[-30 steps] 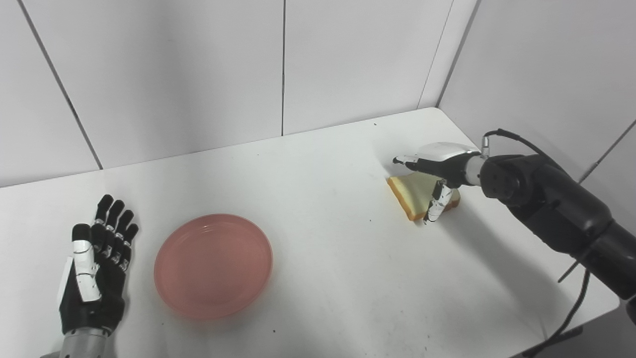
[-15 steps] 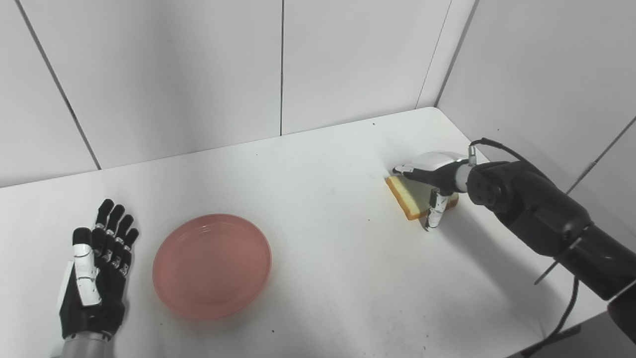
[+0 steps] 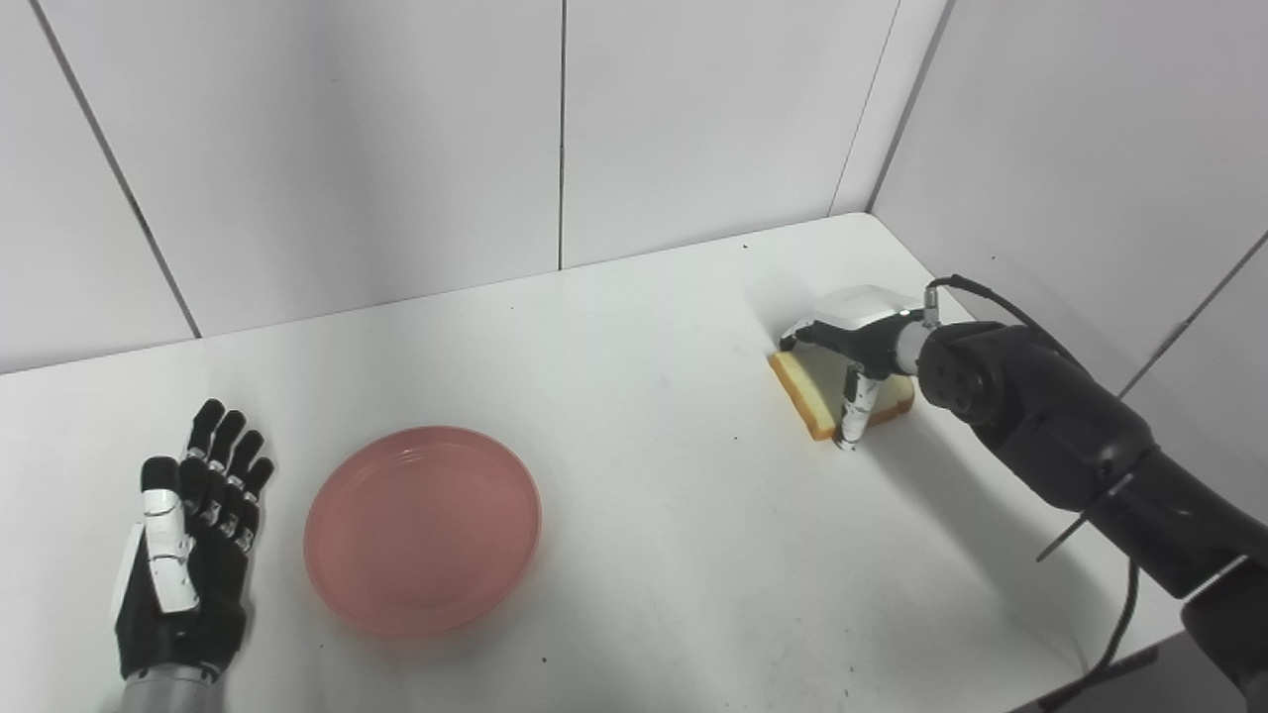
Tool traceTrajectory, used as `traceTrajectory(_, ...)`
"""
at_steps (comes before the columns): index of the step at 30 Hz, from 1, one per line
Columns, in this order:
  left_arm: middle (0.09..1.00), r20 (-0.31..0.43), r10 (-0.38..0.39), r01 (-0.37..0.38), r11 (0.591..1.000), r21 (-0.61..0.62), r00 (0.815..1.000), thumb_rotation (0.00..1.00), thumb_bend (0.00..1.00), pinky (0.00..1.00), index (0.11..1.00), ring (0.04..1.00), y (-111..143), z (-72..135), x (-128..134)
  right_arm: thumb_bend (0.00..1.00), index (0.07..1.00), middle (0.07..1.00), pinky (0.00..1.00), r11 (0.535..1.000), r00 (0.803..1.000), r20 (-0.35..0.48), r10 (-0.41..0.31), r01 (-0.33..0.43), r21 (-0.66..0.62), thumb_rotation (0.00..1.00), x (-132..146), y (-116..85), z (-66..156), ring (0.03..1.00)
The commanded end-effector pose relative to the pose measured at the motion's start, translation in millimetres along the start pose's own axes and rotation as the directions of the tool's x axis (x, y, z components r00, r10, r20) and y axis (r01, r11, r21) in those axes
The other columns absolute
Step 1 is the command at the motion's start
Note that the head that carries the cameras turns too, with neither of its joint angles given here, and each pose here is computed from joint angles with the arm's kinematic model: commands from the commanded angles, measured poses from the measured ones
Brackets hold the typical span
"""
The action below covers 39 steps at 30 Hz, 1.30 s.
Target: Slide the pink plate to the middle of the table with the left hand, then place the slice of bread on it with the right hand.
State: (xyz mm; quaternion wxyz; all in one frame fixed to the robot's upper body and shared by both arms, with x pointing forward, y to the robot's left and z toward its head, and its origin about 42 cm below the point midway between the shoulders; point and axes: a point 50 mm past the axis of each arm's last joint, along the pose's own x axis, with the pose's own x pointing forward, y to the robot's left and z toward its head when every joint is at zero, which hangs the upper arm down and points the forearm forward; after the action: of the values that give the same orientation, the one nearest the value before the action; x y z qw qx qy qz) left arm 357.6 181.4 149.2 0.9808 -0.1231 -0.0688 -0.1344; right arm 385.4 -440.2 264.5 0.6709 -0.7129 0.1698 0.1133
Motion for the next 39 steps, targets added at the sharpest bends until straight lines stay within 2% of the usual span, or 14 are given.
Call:
traceTrajectory(1,1.0,0.061,-0.028,0.027,1.0,0.011,0.998,1.0,0.72,1.0,0.963,0.996,-4.6,13.8,4.3,0.62,0.612,0.758,0.78,0.994,0.994,0.007,-0.111,0.111,-0.014,0.07,-7.0,-19.0,-8.5,0.764)
traceTrajectory(2,1.0,0.061,-0.028,0.028,1.0,0.008,0.998,1.0,0.72,1.0,0.961,0.995,-4.9,14.2,4.5,0.56,0.542,0.714,0.67,0.991,0.991,0.014,-0.137,0.137,-0.005,0.1,-6.9,-19.6,-8.8,0.697)
traceTrajectory(3,1.0,0.062,-0.028,0.028,1.0,0.006,0.998,1.0,0.72,1.0,0.959,0.996,-5.1,14.5,4.6,0.53,0.506,0.616,0.51,0.988,0.988,0.018,-0.154,0.154,0.002,0.07,-6.8,-20.0,-9.0,0.584)
traceTrajectory(6,1.0,0.061,-0.033,0.033,0.999,0.002,0.998,1.0,0.72,1.0,0.96,1.0,-6.2,14.1,5.4,0.52,0.483,0.528,0.41,0.981,0.981,0.024,-0.195,0.194,0.021,0.01,-6.1,-23.5,-9.0,0.488)
traceTrajectory(9,1.0,0.059,-0.034,0.034,0.999,0.005,0.998,1.0,0.72,1.0,0.962,1.0,-7.7,13.4,5.6,0.53,0.48,0.501,0.45,0.977,0.977,0.027,-0.212,0.211,0.026,0.0,-5.8,-26.0,-9.9,0.537)
traceTrajectory(13,1.0,0.057,-0.037,0.037,0.999,0.003,0.998,1.0,0.72,1.0,0.957,1.0,-9.1,12.4,5.7,0.52,0.457,0.527,0.43,0.964,0.964,0.037,-0.264,0.263,0.032,0.0,-9.5,-31.4,-5.6,0.519)
traceTrajectory(16,1.0,0.056,-0.04,0.04,0.999,0.002,0.998,1.0,0.72,1.0,0.959,1.0,-9.6,10.8,6.0,0.53,0.466,0.513,0.38,0.957,0.956,0.061,-0.288,0.286,0.044,0.0,-11.6,-34.5,-2.6,0.462)
traceTrajectory(20,1.0,0.055,-0.037,0.037,0.999,0.008,0.998,1.0,0.74,1.0,0.955,1.0,-10.4,9.0,6.5,0.52,0.481,0.506,0.41,0.944,0.939,0.099,-0.329,0.326,0.038,0.0,-17.8,-43.5,7.3,0.492)
traceTrajectory(25,0.996,0.055,-0.034,0.033,0.999,0.022,0.998,1.0,0.75,0.99,0.945,0.995,-14.9,6.6,5.4,0.52,0.462,0.523,0.42,0.898,0.874,0.205,-0.44,0.435,0.068,0.0,-25.9,-54.1,28.3,0.499)
traceTrajectory(28,0.999,0.053,-0.039,0.037,0.999,0.031,0.998,1.0,0.74,0.97,0.956,0.991,-17.4,5.7,4.5,0.53,0.478,0.501,0.36,0.877,0.843,0.247,-0.479,0.47,0.097,0.0,-30.2,-59.6,46.6,0.433)
traceTrajectory(34,0.994,0.047,-0.038,0.037,0.999,0.027,0.998,1.0,0.73,0.95,0.95,0.981,-23.4,2.7,3.3,0.53,0.491,0.464,0.31,0.833,0.754,0.363,-0.548,0.529,0.16,0.0,-33.4,-69.0,90.8,0.373)
traceTrajectory(38,0.994,0.044,-0.04,0.039,0.999,0.027,0.998,1.0,0.72,0.95,0.952,0.981,-27.3,0.5,2.8,0.53,0.494,0.467,0.34,0.824,0.727,0.395,-0.562,0.533,0.19,0.0,-32.9,-72.1,114.9,0.391)
traceTrajectory(39,0.993,0.043,-0.038,0.037,0.999,0.028,0.998,1.0,0.72,0.95,0.952,0.981,-28.9,-0.1,2.6,0.53,0.494,0.467,0.34,0.819,0.712,0.413,-0.568,0.535,0.204,0.0,-31.5,-72.2,123.9,0.393)
